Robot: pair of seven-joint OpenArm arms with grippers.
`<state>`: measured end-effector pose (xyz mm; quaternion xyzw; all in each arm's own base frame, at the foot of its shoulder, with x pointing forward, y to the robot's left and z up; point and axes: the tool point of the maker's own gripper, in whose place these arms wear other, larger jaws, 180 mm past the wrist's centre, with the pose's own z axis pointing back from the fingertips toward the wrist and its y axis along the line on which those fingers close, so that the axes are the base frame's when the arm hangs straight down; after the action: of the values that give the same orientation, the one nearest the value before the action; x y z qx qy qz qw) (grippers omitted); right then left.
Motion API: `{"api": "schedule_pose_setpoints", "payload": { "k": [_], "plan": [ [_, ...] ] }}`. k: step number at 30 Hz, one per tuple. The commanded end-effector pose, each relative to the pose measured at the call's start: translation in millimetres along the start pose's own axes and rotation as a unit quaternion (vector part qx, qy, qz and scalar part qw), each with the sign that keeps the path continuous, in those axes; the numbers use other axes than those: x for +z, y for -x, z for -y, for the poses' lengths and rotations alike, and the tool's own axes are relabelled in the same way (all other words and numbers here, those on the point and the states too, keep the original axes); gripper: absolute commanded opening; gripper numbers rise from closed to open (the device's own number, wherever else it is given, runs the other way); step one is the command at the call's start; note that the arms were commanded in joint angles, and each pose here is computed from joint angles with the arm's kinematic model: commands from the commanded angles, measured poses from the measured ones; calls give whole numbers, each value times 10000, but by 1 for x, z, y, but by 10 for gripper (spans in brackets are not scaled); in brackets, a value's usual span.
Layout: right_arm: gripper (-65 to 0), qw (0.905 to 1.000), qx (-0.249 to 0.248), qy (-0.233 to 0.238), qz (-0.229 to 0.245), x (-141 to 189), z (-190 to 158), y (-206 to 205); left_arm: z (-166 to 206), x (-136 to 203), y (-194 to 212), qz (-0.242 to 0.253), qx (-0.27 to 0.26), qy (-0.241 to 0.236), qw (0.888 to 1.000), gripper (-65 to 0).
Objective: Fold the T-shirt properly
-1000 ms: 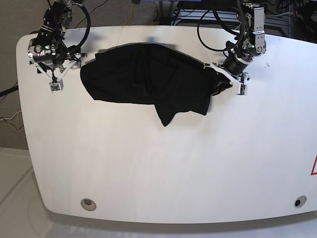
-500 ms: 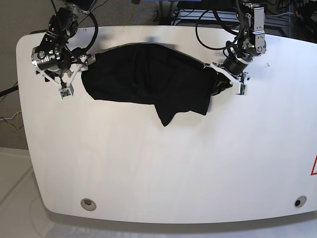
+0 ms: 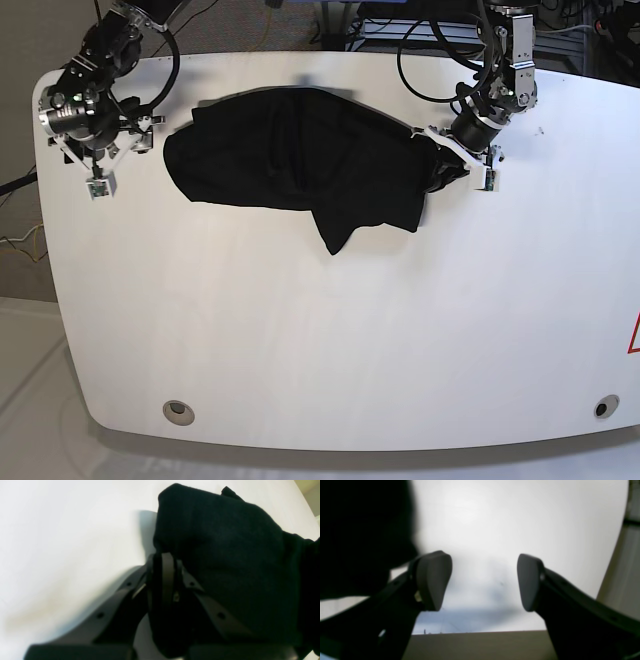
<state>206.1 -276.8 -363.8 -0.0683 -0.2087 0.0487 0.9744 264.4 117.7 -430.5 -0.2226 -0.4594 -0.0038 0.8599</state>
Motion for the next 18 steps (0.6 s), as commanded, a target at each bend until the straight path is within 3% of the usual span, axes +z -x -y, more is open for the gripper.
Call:
{"api": "schedule_pose_setpoints", "payload": {
  "k": [1, 8, 18],
  "plan": [
    [-223, 9986, -315, -38, 415, 11, 14, -8, -9, 6, 29, -652, -172, -206, 9975, -641],
    [-225, 9926, -720, -368, 905, 19, 14, -15, -9, 5, 28, -638, -178, -203, 9976, -641],
    [-225, 9858, -952, -860, 1085, 15, -15, -17, -9, 5, 28, -638, -178, -203, 9976, -641]
  ]
}}
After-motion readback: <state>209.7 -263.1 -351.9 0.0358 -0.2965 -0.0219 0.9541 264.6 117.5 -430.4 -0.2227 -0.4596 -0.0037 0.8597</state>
